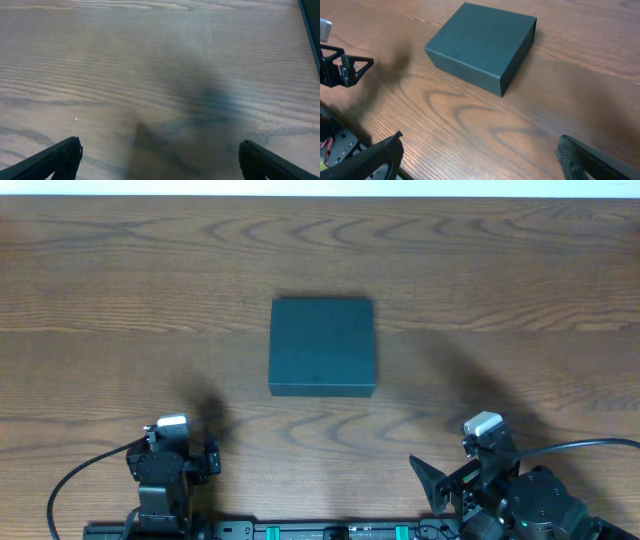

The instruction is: Pack container

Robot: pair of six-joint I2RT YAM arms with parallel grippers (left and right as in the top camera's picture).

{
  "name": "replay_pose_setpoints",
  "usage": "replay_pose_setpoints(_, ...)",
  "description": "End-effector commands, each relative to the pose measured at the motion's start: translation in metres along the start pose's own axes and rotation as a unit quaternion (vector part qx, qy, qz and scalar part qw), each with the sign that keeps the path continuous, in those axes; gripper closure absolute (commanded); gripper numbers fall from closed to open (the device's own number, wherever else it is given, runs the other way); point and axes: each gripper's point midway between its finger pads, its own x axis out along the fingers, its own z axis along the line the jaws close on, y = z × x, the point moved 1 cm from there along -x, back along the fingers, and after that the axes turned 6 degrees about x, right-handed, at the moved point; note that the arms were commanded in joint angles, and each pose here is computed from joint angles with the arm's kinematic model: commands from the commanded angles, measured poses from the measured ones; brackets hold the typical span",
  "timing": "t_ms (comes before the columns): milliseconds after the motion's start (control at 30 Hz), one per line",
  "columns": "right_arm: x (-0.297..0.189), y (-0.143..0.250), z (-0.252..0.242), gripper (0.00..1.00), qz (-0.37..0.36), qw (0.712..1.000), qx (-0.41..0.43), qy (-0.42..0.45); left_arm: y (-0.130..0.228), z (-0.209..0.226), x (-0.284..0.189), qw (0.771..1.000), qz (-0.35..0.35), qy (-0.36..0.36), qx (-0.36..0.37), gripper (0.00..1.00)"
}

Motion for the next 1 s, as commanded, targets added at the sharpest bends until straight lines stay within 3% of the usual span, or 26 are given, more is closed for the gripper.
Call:
replay_pose_setpoints(0, -0.0001, 0.0009, -0.0003, 0.01, -0.001, 1.0, -0.006, 0.0, 0.0041, 0.0034, 0.0032, 1.0, 0.003, -0.013, 0.004, 0.01)
replay_pose_setpoints(967, -0.0001, -0.0015, -0.0004, 0.01, -0.007, 1.0, -0.003, 0.001, 0.0044, 0.0033, 0.0033, 1.0, 0.004, -0.013, 0.005, 0.01)
